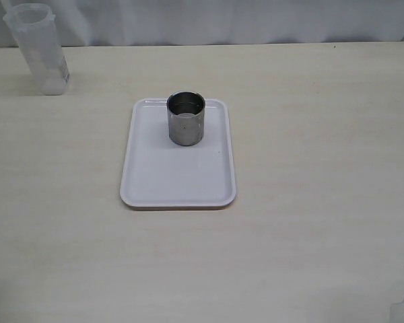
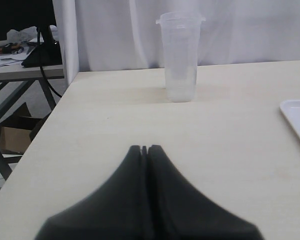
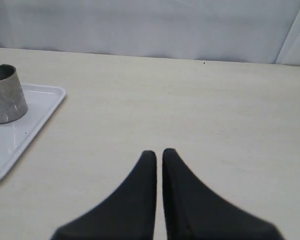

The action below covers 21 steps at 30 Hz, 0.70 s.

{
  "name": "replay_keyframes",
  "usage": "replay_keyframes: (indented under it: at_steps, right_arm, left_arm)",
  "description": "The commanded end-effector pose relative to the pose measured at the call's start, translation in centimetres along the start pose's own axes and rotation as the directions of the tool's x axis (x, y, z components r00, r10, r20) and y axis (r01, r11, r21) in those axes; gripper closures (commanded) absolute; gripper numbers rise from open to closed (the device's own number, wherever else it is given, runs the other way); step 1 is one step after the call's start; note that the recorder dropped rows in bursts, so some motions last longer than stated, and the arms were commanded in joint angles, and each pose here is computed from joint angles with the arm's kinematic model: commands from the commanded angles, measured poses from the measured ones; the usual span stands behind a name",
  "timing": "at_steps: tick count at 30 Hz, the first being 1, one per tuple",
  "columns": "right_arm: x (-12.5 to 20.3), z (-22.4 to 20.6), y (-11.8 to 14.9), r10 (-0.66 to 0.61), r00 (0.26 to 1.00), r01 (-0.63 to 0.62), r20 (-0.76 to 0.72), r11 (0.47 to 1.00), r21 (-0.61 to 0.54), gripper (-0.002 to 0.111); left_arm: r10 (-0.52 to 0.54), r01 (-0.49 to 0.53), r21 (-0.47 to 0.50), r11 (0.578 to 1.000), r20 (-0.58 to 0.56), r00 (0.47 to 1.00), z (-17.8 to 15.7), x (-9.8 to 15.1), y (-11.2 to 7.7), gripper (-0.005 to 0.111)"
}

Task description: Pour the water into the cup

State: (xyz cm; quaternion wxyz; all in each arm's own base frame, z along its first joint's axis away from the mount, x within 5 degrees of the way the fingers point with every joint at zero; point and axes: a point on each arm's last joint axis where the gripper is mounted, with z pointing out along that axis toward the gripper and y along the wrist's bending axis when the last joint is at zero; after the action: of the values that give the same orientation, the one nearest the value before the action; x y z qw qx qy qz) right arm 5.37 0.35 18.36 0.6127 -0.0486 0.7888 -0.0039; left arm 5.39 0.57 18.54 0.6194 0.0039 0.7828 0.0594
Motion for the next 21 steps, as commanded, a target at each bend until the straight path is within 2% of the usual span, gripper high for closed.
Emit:
replay_keyframes:
  at_steps: [1, 21]
  right_arm:
    - [0.17, 0.0, -0.13, -0.029, 1.0, 0.029, -0.008, 0.999, 0.017, 0.104]
    - [0.26, 0.0, -0.28, -0.024, 1.0, 0.024, -0.018, 0.999, 0.033, 0.104]
  left_arm:
    - [-0.003, 0.003, -0.001, 1.0, 0.005, 1.0, 0.01, 0.03, 0.0, 0.107]
    - [-0.003, 0.003, -0.001, 1.0, 0.002, 1.0, 0.01, 0.05, 0.0, 0.107]
